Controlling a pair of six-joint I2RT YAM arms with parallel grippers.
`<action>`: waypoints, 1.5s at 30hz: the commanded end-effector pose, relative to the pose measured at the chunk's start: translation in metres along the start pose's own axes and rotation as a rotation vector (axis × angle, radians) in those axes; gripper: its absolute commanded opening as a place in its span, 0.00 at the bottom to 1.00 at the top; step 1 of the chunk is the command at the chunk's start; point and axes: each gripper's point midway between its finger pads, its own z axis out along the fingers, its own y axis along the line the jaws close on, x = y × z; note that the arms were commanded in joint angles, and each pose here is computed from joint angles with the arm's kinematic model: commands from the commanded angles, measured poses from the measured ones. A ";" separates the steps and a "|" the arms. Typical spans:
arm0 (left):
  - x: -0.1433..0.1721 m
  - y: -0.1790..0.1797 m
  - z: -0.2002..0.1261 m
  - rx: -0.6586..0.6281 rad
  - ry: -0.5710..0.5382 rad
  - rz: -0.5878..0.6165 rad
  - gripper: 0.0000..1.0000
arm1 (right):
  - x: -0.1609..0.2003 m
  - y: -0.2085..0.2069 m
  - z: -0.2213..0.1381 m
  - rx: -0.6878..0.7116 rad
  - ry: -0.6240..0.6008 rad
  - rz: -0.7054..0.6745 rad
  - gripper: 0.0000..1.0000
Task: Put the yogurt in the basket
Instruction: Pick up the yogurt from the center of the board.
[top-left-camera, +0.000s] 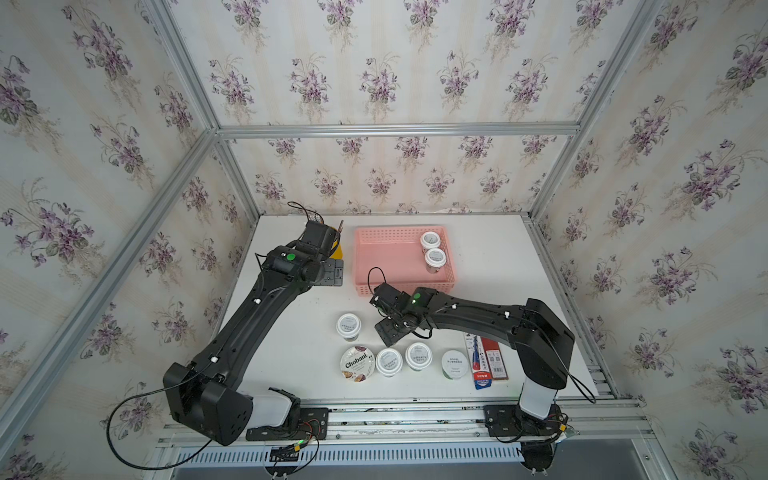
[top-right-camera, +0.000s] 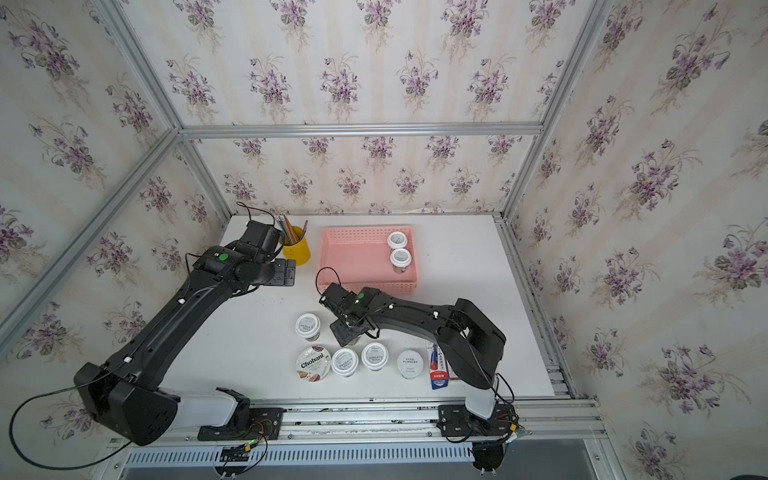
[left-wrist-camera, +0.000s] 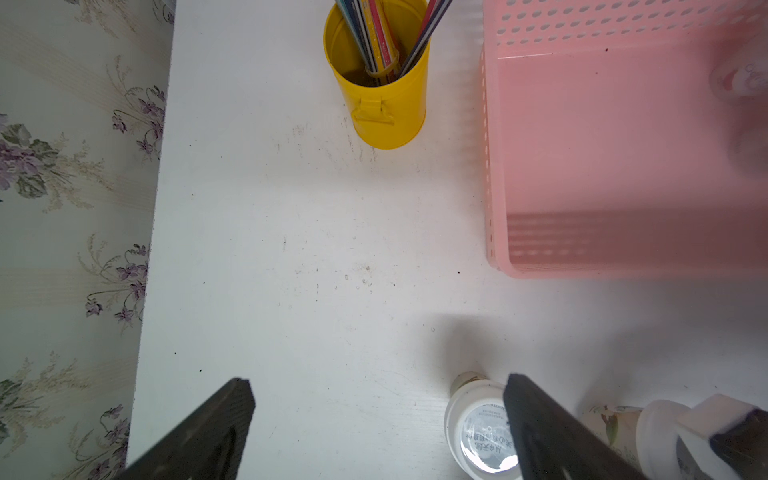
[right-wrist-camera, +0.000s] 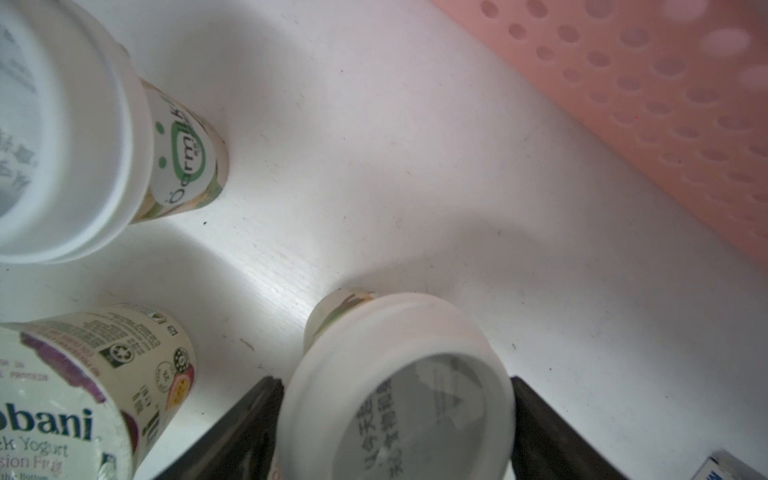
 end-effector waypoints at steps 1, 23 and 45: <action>-0.003 -0.001 0.000 0.006 -0.012 -0.008 0.99 | -0.004 0.000 -0.005 -0.003 -0.014 0.008 0.86; -0.005 0.002 -0.006 0.008 -0.031 -0.016 0.99 | -0.014 0.010 -0.007 -0.045 -0.036 0.016 0.88; -0.004 0.000 -0.007 0.019 -0.031 -0.017 0.99 | -0.006 0.000 0.006 0.016 -0.009 0.011 0.87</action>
